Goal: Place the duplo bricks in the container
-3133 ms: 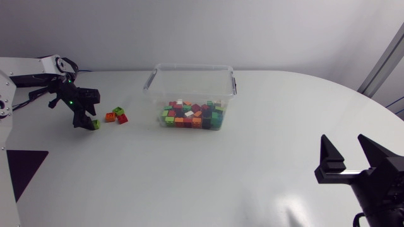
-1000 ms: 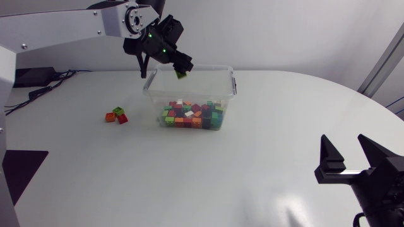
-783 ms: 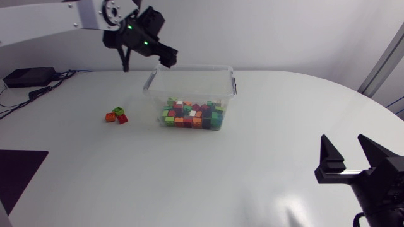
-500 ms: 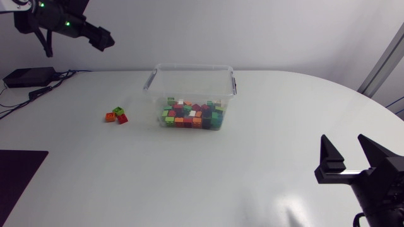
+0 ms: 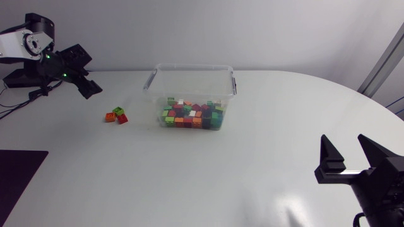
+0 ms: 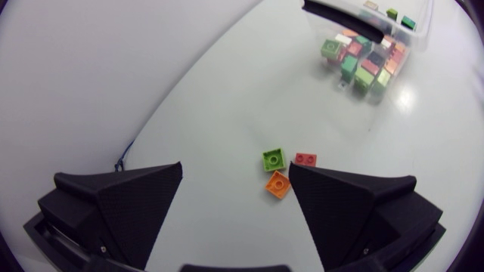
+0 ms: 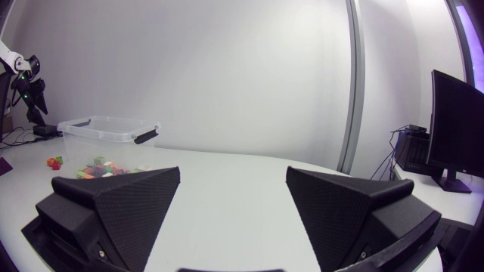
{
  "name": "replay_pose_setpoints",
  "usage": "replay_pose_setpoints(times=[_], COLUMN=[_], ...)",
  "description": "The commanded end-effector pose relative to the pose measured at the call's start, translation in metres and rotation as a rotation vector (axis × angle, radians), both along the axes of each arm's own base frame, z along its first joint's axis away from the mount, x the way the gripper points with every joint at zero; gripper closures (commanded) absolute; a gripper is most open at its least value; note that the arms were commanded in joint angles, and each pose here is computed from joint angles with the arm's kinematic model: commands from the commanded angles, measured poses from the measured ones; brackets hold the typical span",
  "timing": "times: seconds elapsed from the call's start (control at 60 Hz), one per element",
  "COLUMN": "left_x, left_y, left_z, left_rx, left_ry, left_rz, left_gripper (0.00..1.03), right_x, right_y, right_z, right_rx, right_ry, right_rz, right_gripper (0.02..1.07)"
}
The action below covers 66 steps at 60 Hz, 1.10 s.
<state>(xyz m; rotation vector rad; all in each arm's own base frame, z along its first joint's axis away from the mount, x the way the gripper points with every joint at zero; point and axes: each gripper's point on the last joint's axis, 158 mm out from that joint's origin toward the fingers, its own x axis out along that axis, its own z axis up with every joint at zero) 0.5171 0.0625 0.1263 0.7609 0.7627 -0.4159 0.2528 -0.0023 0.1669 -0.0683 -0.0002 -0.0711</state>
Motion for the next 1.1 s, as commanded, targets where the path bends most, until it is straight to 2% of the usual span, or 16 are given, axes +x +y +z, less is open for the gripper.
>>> replay_pose_setpoints(times=[0.0,0.117,0.417,0.633,1.083], left_x=[0.000,0.002,0.005,-0.016,-0.003], left_y=[0.007,0.013,0.027,0.012,0.008], left_z=[-0.035,-0.056,-0.093,-0.114,-0.141], left_rx=[0.053,0.090,0.104,0.055,0.025], left_ry=[0.069,0.115,0.237,0.332,0.366], left_rz=[-0.077,-0.136,-0.274,-0.416,-0.453], left_gripper=[0.06,0.06,0.06,0.06,0.06], right_x=[0.000,0.000,0.000,0.000,0.000], right_y=[0.000,0.000,0.000,0.000,0.000], right_z=[-0.009,-0.009,-0.009,-0.009,-0.009], right_rx=[-0.020,-0.020,-0.020,-0.020,-0.020], right_ry=[0.021,0.021,0.021,0.021,0.021], right_rz=[-0.002,-0.002,-0.002,-0.002,-0.002], right_gripper=[0.06,0.06,0.06,0.06,0.06])
